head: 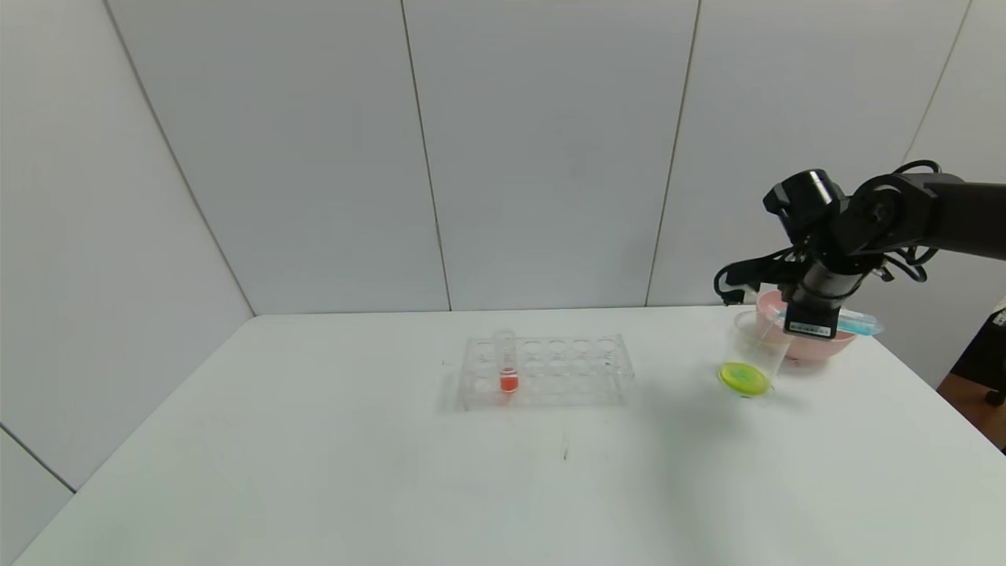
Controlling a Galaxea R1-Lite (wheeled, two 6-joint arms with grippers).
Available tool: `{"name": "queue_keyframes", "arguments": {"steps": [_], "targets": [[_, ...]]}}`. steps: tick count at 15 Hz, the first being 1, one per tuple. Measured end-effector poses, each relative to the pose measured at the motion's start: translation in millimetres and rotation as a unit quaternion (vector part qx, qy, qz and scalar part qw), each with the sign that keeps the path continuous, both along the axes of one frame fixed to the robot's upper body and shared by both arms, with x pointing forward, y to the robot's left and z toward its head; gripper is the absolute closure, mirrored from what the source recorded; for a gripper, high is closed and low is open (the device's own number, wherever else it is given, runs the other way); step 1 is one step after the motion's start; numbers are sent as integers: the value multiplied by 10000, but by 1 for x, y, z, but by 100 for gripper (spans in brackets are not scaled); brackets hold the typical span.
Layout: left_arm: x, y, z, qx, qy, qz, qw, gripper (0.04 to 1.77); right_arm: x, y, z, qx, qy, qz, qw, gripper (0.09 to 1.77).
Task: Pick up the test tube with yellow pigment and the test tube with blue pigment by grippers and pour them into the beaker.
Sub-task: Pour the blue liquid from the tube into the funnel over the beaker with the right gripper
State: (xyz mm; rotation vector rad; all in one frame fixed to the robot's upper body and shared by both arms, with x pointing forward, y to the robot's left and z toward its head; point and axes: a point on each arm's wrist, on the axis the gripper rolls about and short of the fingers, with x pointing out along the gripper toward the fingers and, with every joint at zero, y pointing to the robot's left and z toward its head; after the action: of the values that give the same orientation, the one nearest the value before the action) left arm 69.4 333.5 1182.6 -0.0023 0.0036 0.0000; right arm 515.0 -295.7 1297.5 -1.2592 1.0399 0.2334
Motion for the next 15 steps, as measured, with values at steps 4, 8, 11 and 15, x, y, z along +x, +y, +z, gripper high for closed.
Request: {"name": "queue_keyframes", "arguments": {"steps": [4, 8, 11, 15], "targets": [[0, 0, 0, -2, 0, 0, 10000, 5, 1, 3, -2, -116, 1, -18, 9999, 135], [0, 0, 0, -2, 0, -2, 10000, 5, 2, 5, -2, -253, -19, -42, 9997, 135], [0, 0, 0, -2, 0, -2, 10000, 5, 2, 5, -2, -313, -33, -53, 9995, 135], [0, 0, 0, -2, 0, -4, 10000, 5, 3, 7, -1, -462, -87, -83, 9989, 135]]}}
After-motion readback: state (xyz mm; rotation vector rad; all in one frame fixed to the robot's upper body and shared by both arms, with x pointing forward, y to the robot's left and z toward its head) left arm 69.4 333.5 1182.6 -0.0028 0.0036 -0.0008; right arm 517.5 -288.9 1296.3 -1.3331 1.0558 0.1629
